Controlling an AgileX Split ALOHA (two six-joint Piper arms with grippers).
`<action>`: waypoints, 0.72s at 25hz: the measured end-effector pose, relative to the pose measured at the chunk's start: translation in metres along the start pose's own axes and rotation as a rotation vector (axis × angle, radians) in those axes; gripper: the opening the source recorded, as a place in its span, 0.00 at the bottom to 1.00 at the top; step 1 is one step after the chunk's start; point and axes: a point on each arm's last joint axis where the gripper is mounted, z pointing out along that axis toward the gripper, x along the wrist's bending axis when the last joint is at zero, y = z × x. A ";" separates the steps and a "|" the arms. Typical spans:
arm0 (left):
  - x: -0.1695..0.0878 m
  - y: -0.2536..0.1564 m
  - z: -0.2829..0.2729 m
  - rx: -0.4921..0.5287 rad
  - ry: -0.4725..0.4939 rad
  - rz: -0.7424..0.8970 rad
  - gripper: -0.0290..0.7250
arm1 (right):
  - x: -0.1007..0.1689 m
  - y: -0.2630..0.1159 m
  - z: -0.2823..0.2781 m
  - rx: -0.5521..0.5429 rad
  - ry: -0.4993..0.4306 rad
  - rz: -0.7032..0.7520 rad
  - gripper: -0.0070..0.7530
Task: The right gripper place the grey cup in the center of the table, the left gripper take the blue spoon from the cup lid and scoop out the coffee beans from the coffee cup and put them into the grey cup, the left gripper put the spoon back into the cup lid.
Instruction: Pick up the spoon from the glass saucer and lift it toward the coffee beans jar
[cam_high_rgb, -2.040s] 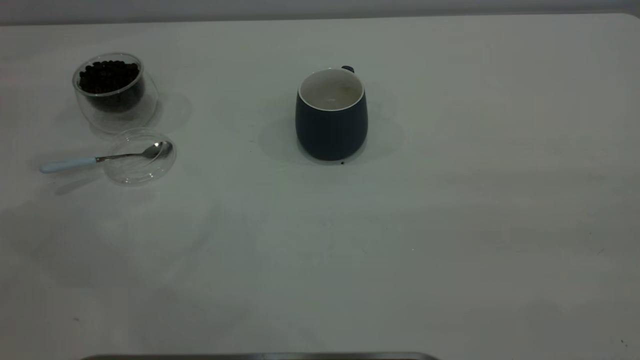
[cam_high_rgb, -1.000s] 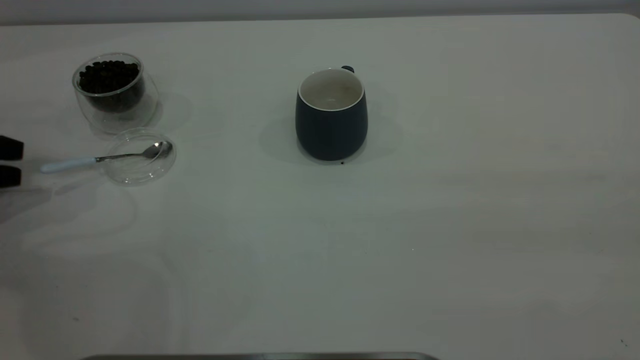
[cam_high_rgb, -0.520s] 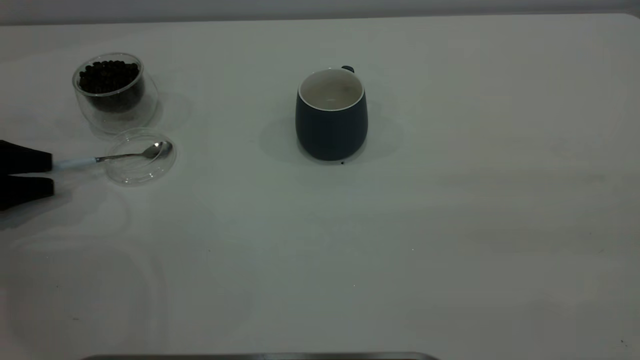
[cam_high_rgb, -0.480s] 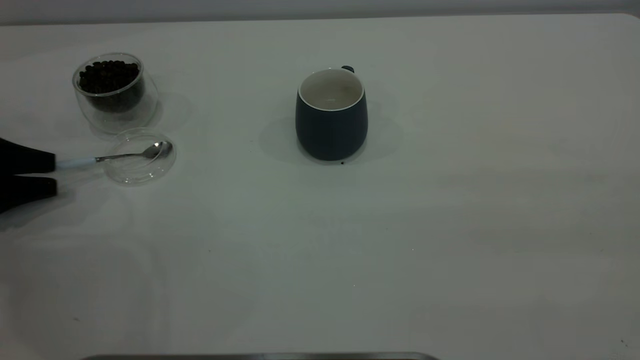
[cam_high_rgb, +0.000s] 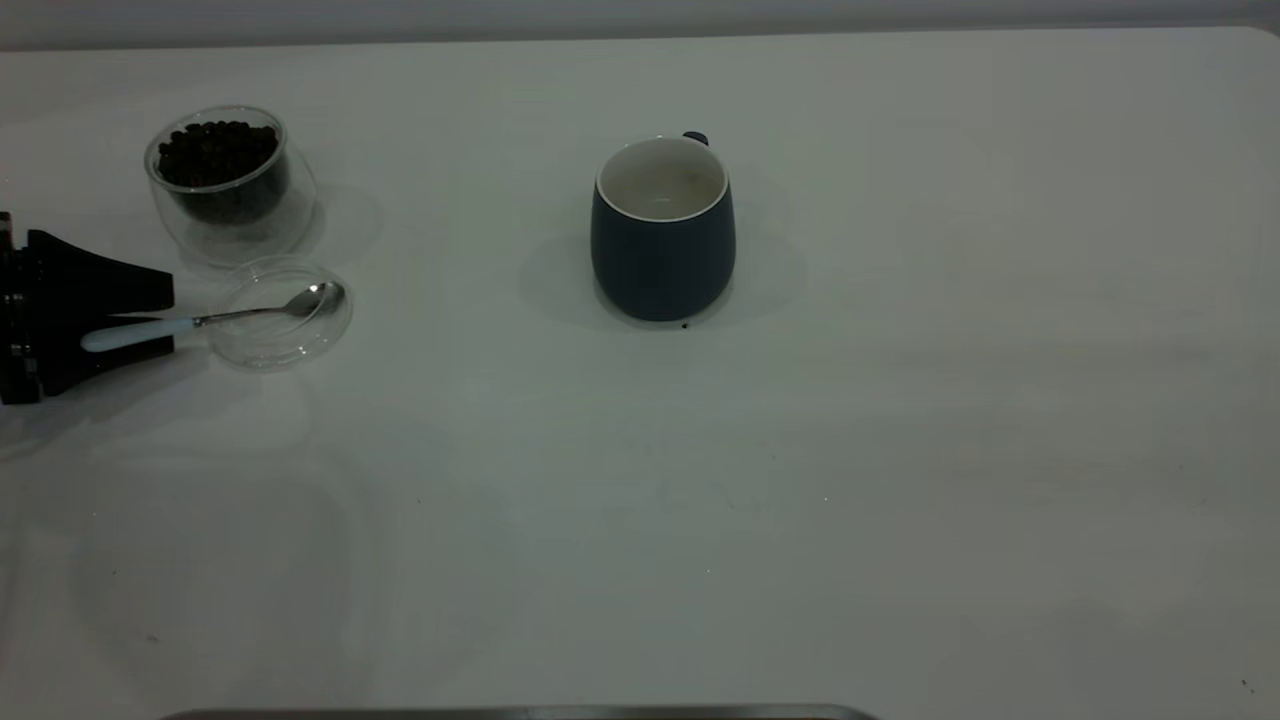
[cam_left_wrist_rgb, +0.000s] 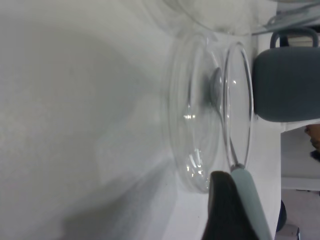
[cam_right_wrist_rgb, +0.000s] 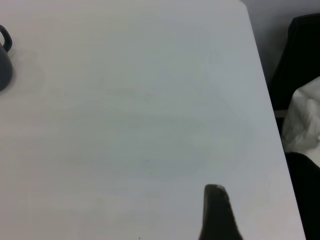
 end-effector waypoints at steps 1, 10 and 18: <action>0.000 0.000 0.000 0.000 0.000 0.000 0.72 | 0.000 0.000 0.000 0.000 0.000 0.000 0.61; -0.001 0.000 0.000 0.001 -0.013 -0.038 0.72 | 0.000 0.000 0.000 0.000 0.000 0.000 0.61; -0.002 0.000 0.000 0.001 -0.025 -0.067 0.47 | 0.000 0.000 0.000 0.000 0.000 0.000 0.61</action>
